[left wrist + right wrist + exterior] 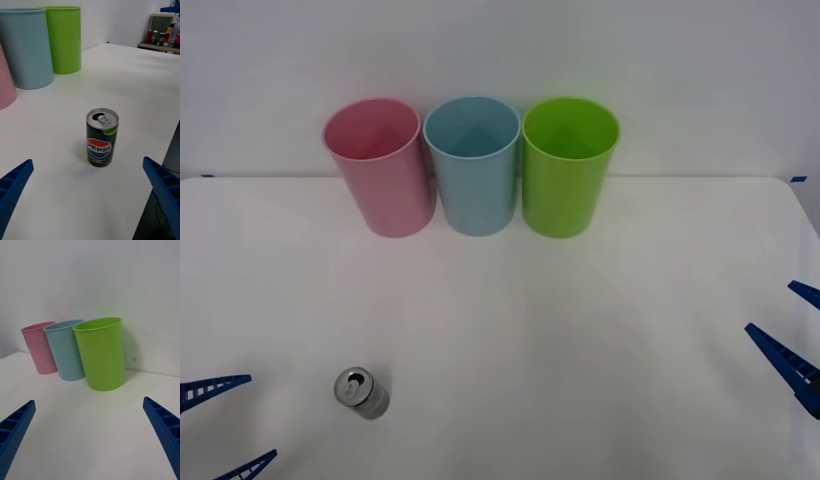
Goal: Grasp the object on the table and drop it into the matching bin: aluminum can to the light blue bin, PET bottle to the pink bin.
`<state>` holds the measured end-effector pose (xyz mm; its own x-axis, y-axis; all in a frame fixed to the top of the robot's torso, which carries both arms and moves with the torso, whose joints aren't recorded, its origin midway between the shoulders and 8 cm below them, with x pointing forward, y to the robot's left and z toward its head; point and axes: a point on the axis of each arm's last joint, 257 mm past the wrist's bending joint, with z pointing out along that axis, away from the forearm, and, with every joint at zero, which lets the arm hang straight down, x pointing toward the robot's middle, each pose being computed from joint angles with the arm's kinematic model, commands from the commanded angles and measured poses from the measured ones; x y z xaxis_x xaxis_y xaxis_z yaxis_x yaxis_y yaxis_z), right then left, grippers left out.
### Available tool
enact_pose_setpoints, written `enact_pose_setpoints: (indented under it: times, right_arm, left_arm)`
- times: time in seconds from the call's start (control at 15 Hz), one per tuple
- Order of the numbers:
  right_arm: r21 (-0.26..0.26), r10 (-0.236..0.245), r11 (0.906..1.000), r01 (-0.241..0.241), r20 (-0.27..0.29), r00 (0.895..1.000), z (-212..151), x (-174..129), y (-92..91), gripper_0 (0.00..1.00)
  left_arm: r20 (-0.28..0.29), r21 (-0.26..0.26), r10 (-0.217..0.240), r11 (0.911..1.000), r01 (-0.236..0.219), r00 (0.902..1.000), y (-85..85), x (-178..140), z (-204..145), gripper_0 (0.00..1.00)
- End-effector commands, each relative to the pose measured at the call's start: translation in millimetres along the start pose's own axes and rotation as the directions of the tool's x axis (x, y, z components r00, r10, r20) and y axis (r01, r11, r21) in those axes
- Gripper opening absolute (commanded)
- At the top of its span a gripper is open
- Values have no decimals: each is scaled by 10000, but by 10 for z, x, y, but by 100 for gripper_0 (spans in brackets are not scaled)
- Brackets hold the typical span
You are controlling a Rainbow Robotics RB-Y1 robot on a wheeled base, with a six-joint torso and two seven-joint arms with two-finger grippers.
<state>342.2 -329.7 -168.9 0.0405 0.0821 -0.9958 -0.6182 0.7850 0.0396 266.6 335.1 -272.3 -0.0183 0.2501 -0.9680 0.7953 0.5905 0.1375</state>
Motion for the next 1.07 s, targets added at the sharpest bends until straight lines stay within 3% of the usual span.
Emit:
enact_pose_setpoints:
  times: [0.07,0.4,0.73,1.07]
  right_arm:
    - [0,-1,10000,1,0,10000,0,0,0,100]
    - [0,-1,10000,1,0,10000,0,0,0,100]
    - [0,-1,10000,1,0,10000,0,0,0,100]
    - [0,-1,10000,1,0,10000,0,0,0,100]
  left_arm:
    - [115,-86,-145,9999,146,9998,-82,76,61,100]
    - [546,-488,-308,9982,335,9980,-255,171,240,100]
    - [491,-1001,-472,9936,519,9977,-280,303,375,100]
    - [389,-1157,-392,9923,435,9985,-264,368,576,100]
